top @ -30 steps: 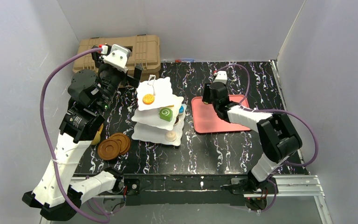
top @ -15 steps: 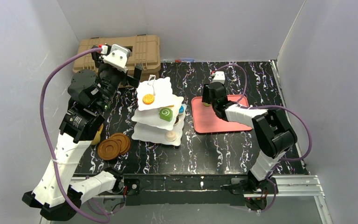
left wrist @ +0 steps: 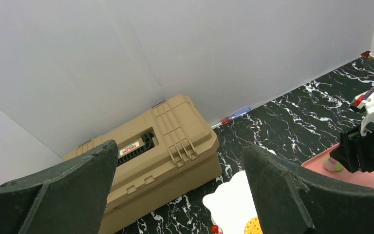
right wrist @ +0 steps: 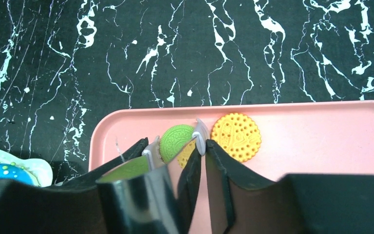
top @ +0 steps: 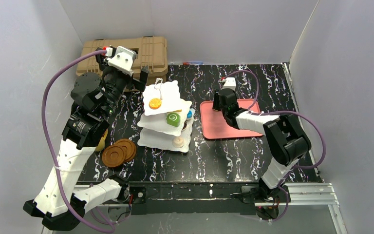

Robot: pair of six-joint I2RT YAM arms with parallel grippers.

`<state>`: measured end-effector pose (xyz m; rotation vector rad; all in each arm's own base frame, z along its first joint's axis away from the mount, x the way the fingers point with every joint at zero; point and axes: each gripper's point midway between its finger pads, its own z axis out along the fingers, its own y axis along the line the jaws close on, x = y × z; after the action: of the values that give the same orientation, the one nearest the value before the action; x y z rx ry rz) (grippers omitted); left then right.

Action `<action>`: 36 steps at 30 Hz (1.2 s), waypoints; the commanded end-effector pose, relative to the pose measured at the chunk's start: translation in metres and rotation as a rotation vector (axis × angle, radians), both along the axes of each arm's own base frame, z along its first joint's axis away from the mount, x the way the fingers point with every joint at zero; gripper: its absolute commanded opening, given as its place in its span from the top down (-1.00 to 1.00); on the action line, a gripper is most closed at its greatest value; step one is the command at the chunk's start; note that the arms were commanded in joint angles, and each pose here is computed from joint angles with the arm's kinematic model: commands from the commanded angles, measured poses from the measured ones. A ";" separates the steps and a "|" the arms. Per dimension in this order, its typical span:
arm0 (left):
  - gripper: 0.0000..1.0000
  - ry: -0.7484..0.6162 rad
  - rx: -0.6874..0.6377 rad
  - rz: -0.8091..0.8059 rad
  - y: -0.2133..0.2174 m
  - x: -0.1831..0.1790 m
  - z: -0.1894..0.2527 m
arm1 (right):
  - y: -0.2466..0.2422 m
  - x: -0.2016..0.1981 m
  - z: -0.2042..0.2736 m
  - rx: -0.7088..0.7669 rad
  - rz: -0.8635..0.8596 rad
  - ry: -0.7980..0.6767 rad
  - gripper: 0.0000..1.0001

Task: Serve the afternoon tea
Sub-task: Pick up the desert from the tray, then place the desert on the desert table.

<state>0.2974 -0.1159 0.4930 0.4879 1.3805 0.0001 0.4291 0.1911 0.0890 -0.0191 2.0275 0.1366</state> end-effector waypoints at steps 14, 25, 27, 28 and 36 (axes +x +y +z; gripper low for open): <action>-0.96 -0.047 -0.027 0.018 0.007 -0.005 0.019 | 0.016 -0.020 0.172 0.128 0.103 -0.226 0.56; -0.96 0.030 -0.046 0.045 0.009 0.003 0.001 | 0.114 -0.084 0.321 0.240 0.369 -0.365 0.56; -0.96 0.032 -0.046 0.044 0.009 0.003 0.001 | 0.130 -0.093 0.328 0.242 0.401 -0.375 0.56; -0.96 0.029 -0.047 0.044 0.010 0.003 0.002 | 0.137 -0.095 0.330 0.244 0.413 -0.376 0.56; -0.96 0.018 -0.047 0.038 0.010 0.001 0.006 | 0.173 -0.102 0.327 0.250 0.480 -0.371 0.56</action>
<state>0.3065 -0.1124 0.4781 0.4604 1.4497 0.0004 0.3278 0.3564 0.3917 -0.3520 1.6465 0.6224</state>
